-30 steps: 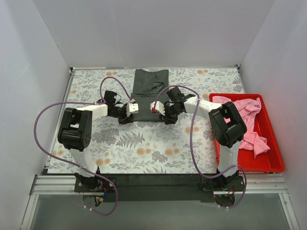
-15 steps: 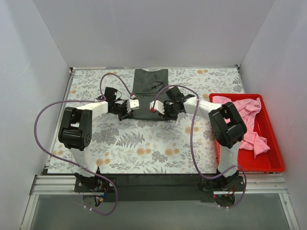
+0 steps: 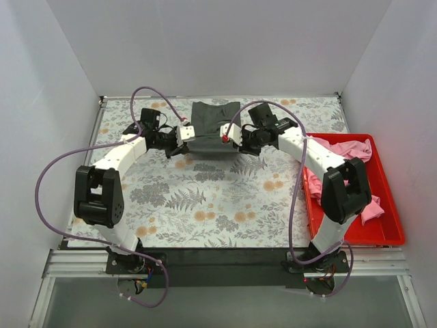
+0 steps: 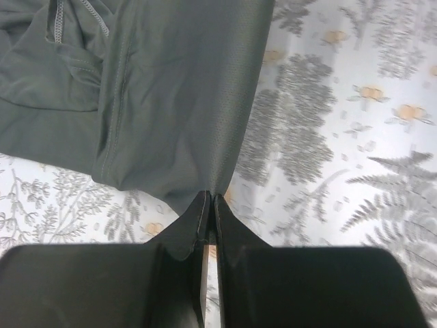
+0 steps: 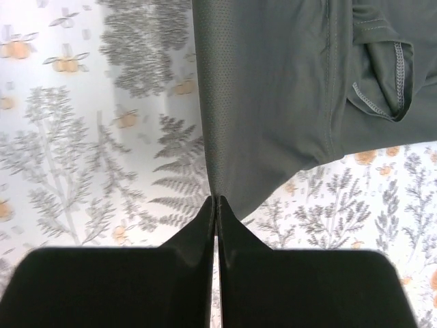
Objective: Fold and stack the t-shirts
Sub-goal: Fold the tshirt
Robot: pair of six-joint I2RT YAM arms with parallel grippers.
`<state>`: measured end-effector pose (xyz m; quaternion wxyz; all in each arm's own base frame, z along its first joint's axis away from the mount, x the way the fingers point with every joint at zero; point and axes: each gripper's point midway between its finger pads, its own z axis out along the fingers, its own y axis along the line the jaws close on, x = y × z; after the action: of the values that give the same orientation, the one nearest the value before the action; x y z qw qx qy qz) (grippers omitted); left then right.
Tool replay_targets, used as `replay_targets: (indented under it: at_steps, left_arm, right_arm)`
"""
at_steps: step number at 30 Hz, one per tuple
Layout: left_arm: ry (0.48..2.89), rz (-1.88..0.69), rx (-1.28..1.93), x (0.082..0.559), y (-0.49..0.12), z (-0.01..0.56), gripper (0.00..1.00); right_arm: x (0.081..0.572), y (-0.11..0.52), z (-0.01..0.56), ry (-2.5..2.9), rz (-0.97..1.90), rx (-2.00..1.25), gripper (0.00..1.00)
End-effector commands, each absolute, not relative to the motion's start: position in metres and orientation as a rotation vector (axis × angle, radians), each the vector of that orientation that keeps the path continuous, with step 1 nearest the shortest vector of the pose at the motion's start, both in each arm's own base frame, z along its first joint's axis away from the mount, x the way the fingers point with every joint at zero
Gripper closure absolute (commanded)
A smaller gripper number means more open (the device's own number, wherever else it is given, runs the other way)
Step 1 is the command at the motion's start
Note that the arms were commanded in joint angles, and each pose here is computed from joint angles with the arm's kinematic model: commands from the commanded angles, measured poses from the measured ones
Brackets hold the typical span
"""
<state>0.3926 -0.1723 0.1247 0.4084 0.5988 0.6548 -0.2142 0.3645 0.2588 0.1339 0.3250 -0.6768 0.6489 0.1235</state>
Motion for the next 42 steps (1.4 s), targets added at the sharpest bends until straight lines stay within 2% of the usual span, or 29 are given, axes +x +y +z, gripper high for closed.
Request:
replay_targets:
  at_steps: [1, 9, 11, 14, 19, 23, 27, 33, 42]
  left_arm:
    - [1.603, -0.589, 1.594, 0.343, -0.174, 0.145, 1.00]
    - [1.656, -0.856, 1.706, 0.207, -0.169, 0.151, 1.00]
    - [1.651, -0.878, 1.708, 0.184, -0.165, 0.164, 1.00]
    - [1.643, -0.860, 1.706, 0.181, -0.164, 0.177, 1.00]
    - [1.727, -0.863, 1.635, 0.216, -0.166, 0.181, 1.00]
    - [1.730, -0.821, 1.593, 0.267, -0.166, 0.182, 1.00]
    - [1.709, -0.802, 1.579, 0.313, -0.173, 0.183, 1.00]
    - [1.747, -0.832, 1.535, 0.378, -0.173, 0.158, 1.00]
    - [1.820, -0.848, 1.487, 0.432, -0.171, 0.105, 1.00]
  right_arm:
    - [0.323, 0.251, 0.144, 1.719, 0.417, -1.833, 0.99]
    - [0.194, 0.237, 0.154, 1.709, 0.669, -1.963, 0.99]
    - [0.175, 0.234, 0.162, 1.707, 0.707, -1.973, 0.99]
    - [0.168, 0.238, 0.179, 1.708, 0.749, -1.945, 0.99]
    - [0.198, 0.248, 0.176, 1.688, 0.701, -1.974, 0.99]
    - [0.247, 0.256, 0.182, 1.662, 0.666, -1.947, 0.99]
    - [0.292, 0.260, 0.165, 1.686, 0.655, -1.943, 0.99]
    - [0.345, 0.270, 0.140, 1.695, 0.646, -1.946, 0.99]
    - [0.408, 0.269, 0.088, 1.766, 0.621, -1.930, 0.99]
